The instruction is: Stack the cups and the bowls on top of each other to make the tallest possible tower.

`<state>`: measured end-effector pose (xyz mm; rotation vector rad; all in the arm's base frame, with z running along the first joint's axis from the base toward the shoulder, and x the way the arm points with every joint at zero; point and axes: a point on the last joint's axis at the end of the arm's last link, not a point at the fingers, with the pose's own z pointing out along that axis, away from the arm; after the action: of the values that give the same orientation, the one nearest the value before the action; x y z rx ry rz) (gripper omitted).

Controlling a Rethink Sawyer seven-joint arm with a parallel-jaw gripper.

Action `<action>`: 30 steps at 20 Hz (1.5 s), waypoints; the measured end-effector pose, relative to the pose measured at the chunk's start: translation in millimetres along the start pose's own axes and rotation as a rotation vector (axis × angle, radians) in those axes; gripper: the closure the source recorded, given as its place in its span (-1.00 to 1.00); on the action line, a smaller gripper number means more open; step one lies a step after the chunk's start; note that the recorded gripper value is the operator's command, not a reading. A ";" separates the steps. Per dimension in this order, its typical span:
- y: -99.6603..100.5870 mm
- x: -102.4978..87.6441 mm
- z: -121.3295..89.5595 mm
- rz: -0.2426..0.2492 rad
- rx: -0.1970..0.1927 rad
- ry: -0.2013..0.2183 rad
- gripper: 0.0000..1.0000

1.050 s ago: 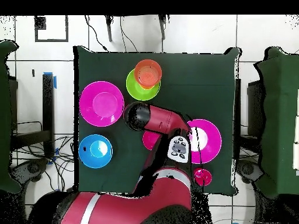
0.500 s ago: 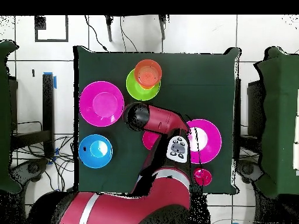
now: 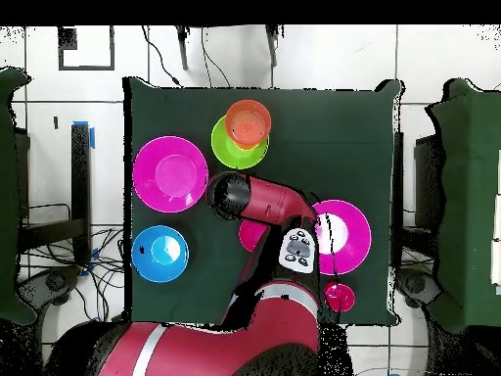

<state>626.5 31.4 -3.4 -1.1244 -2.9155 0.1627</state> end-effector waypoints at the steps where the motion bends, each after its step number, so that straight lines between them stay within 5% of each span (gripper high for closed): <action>1: 0.0 0.0 0.0 0.000 0.000 0.000 -1.00; 19: -4.8 -8.5 -1.6 0.018 -0.009 0.002 -1.00; 20: -7.1 -11.9 -1.8 0.025 -0.013 0.003 1.00; 30: -1.2 -28.6 -13.4 0.050 -0.072 -0.012 1.00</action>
<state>647.6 12.6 10.8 -1.2118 -2.9270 0.0653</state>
